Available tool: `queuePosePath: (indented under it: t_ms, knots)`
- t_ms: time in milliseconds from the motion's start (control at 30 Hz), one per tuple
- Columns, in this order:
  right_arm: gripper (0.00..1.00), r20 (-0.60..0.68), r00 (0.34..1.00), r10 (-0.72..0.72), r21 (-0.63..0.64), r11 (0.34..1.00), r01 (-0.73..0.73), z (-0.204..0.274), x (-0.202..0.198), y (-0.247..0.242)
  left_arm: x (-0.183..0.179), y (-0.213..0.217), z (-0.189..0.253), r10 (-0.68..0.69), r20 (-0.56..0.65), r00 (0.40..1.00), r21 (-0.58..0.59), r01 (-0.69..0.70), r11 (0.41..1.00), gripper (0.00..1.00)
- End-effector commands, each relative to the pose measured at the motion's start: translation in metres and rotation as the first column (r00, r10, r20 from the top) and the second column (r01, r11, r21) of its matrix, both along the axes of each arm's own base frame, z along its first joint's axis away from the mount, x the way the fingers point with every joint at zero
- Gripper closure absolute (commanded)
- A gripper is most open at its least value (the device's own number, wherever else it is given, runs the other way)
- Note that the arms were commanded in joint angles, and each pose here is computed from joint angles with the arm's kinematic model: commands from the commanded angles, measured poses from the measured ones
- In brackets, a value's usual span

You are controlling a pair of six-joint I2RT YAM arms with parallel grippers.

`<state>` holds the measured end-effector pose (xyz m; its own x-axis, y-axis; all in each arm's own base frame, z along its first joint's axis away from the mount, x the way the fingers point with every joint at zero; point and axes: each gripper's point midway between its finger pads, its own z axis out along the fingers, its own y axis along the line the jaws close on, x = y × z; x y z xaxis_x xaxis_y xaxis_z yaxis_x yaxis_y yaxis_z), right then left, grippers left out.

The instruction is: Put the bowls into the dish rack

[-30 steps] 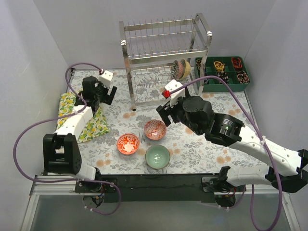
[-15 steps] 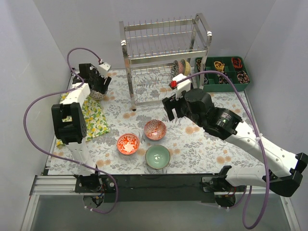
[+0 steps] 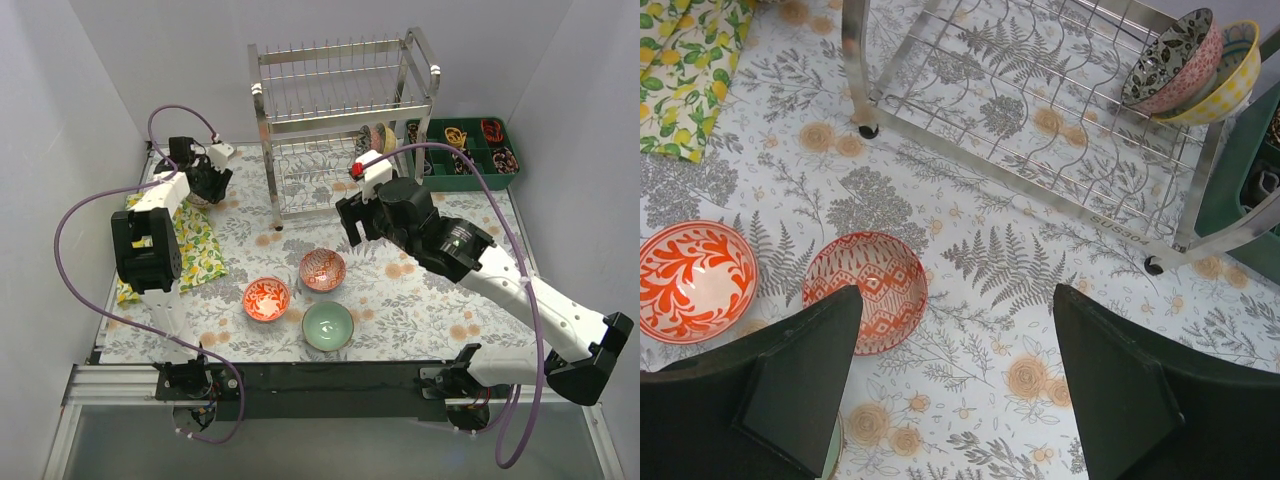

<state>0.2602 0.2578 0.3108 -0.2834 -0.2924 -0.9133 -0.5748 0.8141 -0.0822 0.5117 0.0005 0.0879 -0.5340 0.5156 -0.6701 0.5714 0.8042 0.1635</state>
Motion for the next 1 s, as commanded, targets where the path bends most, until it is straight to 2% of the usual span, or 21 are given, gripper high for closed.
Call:
queuePosePath:
  t_ms: [0, 167, 467, 567, 600, 833, 933, 967]
  knots:
    - [0.15, 0.034, 0.999, 0.001, 0.074, 0.997, -0.004, 0.023, 0.008, 0.011, 0.009, 0.014, 0.002, 0.06, 0.039, 0.997, 0.047, -0.062, 0.997, 0.58]
    - [0.15, 0.026, 1.0, 0.003, 0.066, 0.998, -0.005, 0.02, 0.011, 0.014, 0.008, 0.017, -0.005, 0.072, 0.029, 0.997, 0.065, -0.074, 0.995, 0.64]
    - [0.17, 0.026, 1.0, 0.0, 0.064, 0.998, -0.002, 0.018, 0.014, 0.016, -0.005, 0.02, -0.019, 0.05, 0.0, 0.999, 0.101, -0.05, 0.994, 0.67]
    - [0.17, 0.027, 1.0, -0.002, 0.064, 0.998, 0.001, 0.019, 0.014, 0.014, -0.006, 0.02, -0.018, 0.05, 0.009, 0.999, 0.099, -0.051, 0.994, 0.73]
    - [0.17, 0.028, 1.0, -0.004, 0.065, 0.998, 0.002, 0.019, 0.015, 0.014, -0.007, 0.018, -0.016, 0.048, 0.015, 0.999, 0.096, -0.049, 0.994, 0.79]
    - [0.19, 0.037, 0.999, 0.009, 0.051, 0.999, -0.011, 0.019, 0.014, 0.014, -0.004, 0.011, 0.025, 0.081, 0.104, 0.991, 0.024, -0.084, 0.996, 1.0]
    - [0.2, 0.054, 0.998, 0.015, 0.031, 0.999, -0.017, 0.021, 0.016, 0.013, -0.008, 0.008, 0.054, 0.094, 0.158, 0.983, -0.006, -0.094, 0.996, 1.0]
    - [0.2, 0.066, 0.998, 0.015, 0.025, 1.0, -0.017, 0.024, 0.017, 0.012, -0.011, 0.007, 0.076, 0.097, 0.199, 0.975, -0.015, -0.096, 0.995, 1.0]
